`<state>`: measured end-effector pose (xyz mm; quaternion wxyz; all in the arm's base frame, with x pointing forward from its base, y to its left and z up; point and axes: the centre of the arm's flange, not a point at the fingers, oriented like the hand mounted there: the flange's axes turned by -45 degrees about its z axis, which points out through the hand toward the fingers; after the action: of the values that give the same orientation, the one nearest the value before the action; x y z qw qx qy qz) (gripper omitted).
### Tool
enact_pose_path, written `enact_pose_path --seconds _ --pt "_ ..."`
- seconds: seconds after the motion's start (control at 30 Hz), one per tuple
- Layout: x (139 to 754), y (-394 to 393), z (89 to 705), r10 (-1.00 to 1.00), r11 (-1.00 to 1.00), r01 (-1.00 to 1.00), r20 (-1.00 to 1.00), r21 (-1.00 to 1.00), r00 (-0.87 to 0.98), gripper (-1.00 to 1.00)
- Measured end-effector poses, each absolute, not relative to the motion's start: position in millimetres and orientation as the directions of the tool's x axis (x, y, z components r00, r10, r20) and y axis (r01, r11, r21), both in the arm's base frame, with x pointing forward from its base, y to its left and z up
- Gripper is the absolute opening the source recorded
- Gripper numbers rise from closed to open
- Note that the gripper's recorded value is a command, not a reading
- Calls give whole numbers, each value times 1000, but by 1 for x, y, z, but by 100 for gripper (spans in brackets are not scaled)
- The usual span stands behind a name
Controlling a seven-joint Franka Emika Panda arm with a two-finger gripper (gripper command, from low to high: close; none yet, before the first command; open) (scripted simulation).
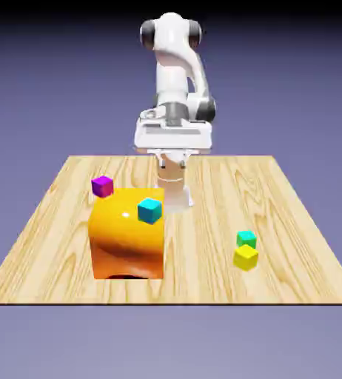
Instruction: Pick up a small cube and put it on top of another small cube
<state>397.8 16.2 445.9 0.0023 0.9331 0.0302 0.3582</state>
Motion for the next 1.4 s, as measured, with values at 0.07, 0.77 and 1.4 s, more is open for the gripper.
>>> enact_pose_path --seconds 0.07,0.77,1.4 --pt "410 36 424 68 -997 72 586 17 808 0" --pt "367 266 183 191 -976 216 -475 -2 859 0" --pt "436 189 241 -101 -994 -110 -514 13 852 -100"
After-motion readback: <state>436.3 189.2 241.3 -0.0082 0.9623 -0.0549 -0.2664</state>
